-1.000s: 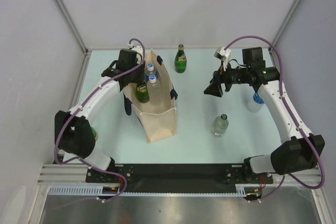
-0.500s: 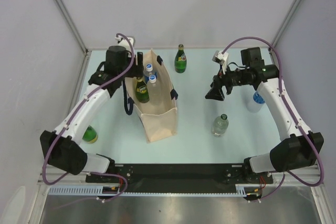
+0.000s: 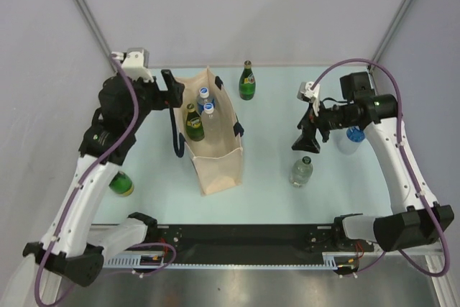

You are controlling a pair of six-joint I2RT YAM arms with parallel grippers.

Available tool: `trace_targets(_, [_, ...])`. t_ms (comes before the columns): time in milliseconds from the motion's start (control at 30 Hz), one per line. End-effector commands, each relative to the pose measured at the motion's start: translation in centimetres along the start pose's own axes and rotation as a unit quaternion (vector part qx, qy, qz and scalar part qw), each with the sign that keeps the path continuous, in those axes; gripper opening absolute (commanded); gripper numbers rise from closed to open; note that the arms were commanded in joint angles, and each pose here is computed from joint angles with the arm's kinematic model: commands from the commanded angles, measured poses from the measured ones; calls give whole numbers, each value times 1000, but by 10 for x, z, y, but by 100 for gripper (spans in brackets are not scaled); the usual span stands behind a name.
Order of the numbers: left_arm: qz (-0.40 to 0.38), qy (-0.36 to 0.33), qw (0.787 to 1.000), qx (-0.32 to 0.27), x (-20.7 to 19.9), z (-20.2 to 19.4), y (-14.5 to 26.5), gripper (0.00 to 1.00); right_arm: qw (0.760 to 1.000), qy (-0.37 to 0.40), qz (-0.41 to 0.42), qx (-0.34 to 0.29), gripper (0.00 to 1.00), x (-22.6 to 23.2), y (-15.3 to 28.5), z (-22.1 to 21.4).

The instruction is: Place the beverage into the canvas bag

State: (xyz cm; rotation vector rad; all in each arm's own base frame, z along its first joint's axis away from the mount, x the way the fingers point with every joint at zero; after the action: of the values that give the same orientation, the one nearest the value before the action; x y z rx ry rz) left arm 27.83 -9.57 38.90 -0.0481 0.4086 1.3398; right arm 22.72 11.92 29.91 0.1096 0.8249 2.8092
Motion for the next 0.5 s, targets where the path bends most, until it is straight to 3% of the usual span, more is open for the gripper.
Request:
trace_targets(0, [-4,40,999,8,3,-14,25,99,999,5,2,46,87,22,13,-21])
trace_targets(167, [1,55,998,-4,9,-22,49,100,997,40,31,62,87,47,12,-47])
trace_targets(333, [4,64,998,-3,13,-32,57,100,988,135,66,24,88,62,6,-55])
trace_targets(467, [7,65,998,-1,16,-36,63,100,984,162,69,19,90,57,1,-61])
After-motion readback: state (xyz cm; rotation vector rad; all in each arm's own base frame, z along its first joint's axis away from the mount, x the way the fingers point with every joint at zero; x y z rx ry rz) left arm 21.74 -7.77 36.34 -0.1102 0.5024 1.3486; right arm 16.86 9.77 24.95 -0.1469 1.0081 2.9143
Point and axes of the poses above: each gripper's point midway between its finger pads, its own y axis back along the fingers, its own x axis along the line the jaws close on, z = x × y, the point moved 5 cm from there along y, back along the fingers, and after that the axes turned 8 degrees about y, right-handed, at the moved point
